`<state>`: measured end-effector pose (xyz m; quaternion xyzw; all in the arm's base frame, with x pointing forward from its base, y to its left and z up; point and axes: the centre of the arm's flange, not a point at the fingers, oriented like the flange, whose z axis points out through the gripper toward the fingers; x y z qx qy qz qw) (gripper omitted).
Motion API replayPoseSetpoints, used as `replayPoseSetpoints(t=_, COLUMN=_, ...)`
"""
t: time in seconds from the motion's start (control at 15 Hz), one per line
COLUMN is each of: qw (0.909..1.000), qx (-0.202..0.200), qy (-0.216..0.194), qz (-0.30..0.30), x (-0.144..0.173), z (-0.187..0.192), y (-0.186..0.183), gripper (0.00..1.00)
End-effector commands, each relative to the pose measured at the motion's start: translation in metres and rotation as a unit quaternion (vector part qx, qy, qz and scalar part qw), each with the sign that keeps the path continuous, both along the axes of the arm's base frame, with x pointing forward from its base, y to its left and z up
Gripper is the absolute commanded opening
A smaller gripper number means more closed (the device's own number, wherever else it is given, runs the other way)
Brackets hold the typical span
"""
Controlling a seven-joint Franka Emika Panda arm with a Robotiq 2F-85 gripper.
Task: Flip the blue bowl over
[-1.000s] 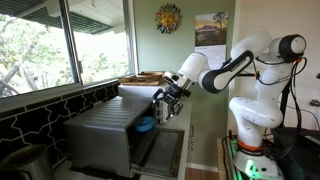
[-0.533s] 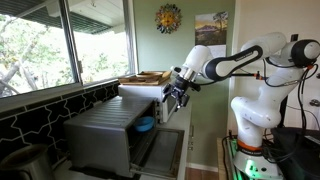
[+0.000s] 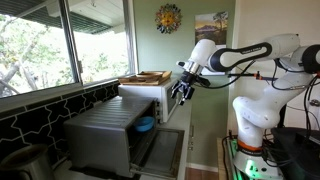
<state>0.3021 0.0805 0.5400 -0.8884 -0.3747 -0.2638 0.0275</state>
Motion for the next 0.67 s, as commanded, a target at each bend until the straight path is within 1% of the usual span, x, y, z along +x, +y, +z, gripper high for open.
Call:
replayPoseSetpoints(t=0.0, qw=0.9989, qx=0.035, qy=0.006, qz=-0.03, x=-0.02, z=0.009, y=-0.009, gripper=1.0)
replayPoseSetpoints(t=0.13, qw=0.9983, qx=0.045, qy=-0.001, qz=-0.038, x=-0.024, z=0.014, y=-0.013, gripper=1.0)
replayPoseSetpoints(t=0.27, qw=0.9993, qx=0.028, qy=-0.019, qz=-0.014, x=-0.027, z=0.015, y=-0.016, gripper=1.0)
replayPoseSetpoints(t=0.33, qw=0.9991, qx=0.031, qy=-0.016, qz=-0.025, x=-0.014, z=0.019, y=-0.009, gripper=1.0)
replayPoseSetpoints(t=0.6, qw=0.999, qx=0.032, qy=-0.023, qz=-0.021, x=-0.018, z=0.021, y=-0.011, gripper=1.0)
